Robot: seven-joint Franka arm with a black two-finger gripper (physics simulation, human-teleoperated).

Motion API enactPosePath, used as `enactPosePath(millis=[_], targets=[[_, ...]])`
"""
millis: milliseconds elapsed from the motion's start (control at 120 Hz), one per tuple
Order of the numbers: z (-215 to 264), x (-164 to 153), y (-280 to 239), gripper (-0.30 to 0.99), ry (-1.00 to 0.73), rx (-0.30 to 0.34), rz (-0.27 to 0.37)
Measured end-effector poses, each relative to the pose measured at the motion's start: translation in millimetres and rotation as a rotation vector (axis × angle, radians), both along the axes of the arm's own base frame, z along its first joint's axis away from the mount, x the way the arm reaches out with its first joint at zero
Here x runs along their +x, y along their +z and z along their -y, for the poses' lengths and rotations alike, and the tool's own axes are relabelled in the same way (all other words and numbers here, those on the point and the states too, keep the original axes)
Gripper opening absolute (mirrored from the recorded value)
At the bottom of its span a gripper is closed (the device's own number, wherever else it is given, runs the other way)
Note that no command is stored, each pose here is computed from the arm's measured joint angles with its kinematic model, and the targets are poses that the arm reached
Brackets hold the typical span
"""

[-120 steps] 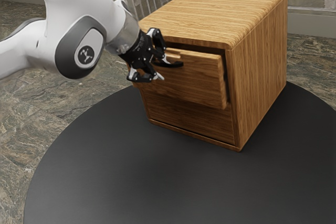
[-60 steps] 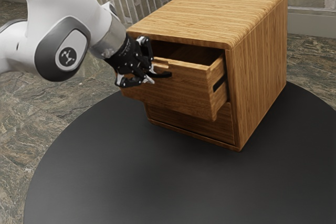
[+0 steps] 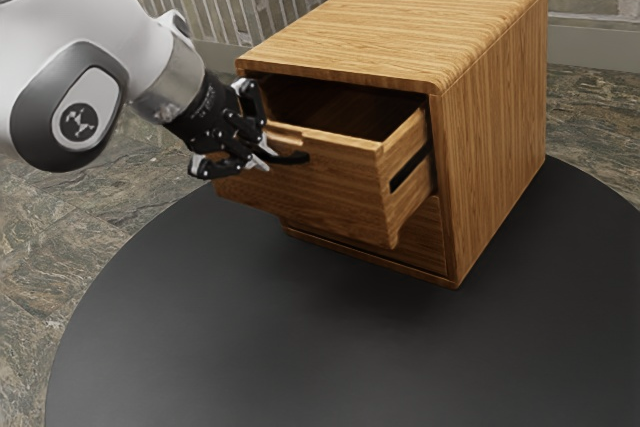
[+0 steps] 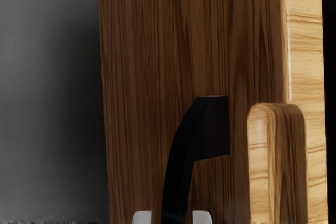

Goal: Pull the drawer handle with one arm to open the drawer

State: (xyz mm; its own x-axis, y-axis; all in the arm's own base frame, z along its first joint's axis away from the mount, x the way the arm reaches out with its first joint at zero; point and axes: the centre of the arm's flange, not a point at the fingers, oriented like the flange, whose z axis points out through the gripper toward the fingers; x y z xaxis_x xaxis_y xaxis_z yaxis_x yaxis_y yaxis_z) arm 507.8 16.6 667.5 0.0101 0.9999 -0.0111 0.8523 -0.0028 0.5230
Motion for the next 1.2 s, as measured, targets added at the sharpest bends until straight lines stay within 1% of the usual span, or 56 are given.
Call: enactPosePath(millis=[242, 642, 917, 1008, 1117, 1200], targets=[[-1, -21, -2, -0.06, -0.003, -0.004, -0.002], [-7, -58, 2, -0.02, -0.002, -0.015, 0.012], [-8, -73, 4, -0.02, -0.003, -0.017, 0.019], [-10, -84, 16, 0.08, -0.002, -0.020, 0.037], [-21, -106, 43, 0.30, 0.025, -0.020, 0.055], [-36, -116, 76, 0.42, 0.057, -0.021, 0.057]])
